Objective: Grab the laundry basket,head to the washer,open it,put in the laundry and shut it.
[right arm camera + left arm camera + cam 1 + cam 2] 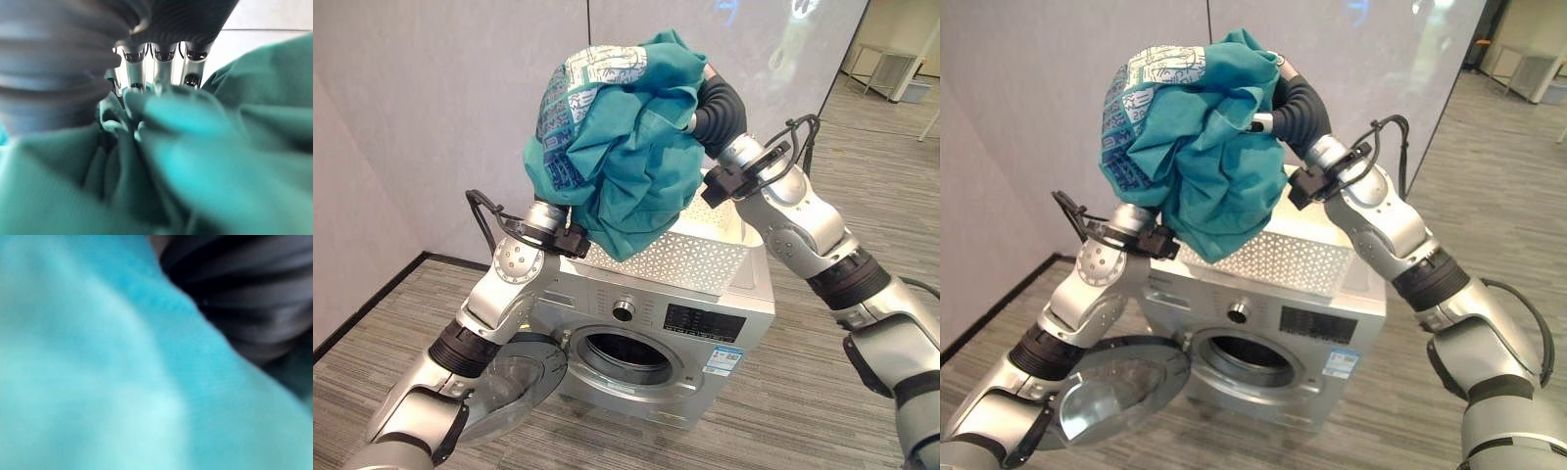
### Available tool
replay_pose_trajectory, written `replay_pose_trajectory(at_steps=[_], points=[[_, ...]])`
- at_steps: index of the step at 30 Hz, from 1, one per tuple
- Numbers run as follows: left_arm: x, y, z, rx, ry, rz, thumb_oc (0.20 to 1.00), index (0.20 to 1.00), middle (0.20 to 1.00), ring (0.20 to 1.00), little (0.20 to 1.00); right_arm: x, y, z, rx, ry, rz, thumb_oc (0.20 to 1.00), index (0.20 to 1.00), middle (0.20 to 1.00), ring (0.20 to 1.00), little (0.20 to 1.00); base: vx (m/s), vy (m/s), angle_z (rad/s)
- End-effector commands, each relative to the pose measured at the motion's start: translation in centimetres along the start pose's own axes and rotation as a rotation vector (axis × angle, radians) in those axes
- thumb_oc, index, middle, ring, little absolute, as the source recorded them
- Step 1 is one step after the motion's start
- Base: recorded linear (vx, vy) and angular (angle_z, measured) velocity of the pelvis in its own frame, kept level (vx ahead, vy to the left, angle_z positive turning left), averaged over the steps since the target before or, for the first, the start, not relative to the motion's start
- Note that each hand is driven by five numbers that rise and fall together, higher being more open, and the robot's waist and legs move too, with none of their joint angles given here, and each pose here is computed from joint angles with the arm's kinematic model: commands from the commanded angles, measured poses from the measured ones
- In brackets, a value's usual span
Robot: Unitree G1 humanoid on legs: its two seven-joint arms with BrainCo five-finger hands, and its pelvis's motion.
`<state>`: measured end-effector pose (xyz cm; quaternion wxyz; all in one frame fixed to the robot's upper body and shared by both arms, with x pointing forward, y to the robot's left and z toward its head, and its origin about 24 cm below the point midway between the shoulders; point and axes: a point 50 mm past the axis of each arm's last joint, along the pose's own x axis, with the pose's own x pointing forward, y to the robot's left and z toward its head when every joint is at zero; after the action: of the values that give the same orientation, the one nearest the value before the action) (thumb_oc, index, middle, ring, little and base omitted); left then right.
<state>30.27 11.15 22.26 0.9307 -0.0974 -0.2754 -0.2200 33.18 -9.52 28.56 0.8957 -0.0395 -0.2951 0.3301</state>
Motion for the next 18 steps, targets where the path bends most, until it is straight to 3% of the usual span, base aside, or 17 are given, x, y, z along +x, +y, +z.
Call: replay_pose_trajectory(at_steps=[1,6,15,18], points=[[1.3,-1.3,0.7,-0.206,-0.047,-0.077,0.200,0.200,0.200,0.200,0.200,0.8,0.3,2.6,-0.083,-0.128,0.019,1.000,1.000,1.000,1.000,1.000,0.00,0.000,0.00],[-0.4,-2.1,0.2,-0.306,-0.006,-0.138,0.200,0.200,0.200,0.200,0.200,0.0,-1.6,3.2,-0.225,-0.119,-0.035,1.000,1.000,1.000,1.000,1.000,0.00,0.000,-0.01],[-3.6,-0.9,1.7,-0.283,-0.022,-0.159,0.200,0.200,0.200,0.200,0.200,-3.4,-6.6,5.1,-0.547,-0.031,-0.157,1.000,1.000,1.000,1.000,1.000,0.00,0.001,0.00],[-4.8,-0.1,2.4,-0.250,-0.038,-0.141,0.200,0.200,0.200,0.200,0.200,-5.8,-9.0,6.2,-0.646,-0.035,-0.284,1.000,1.000,1.000,1.000,1.000,0.00,0.000,0.00]])
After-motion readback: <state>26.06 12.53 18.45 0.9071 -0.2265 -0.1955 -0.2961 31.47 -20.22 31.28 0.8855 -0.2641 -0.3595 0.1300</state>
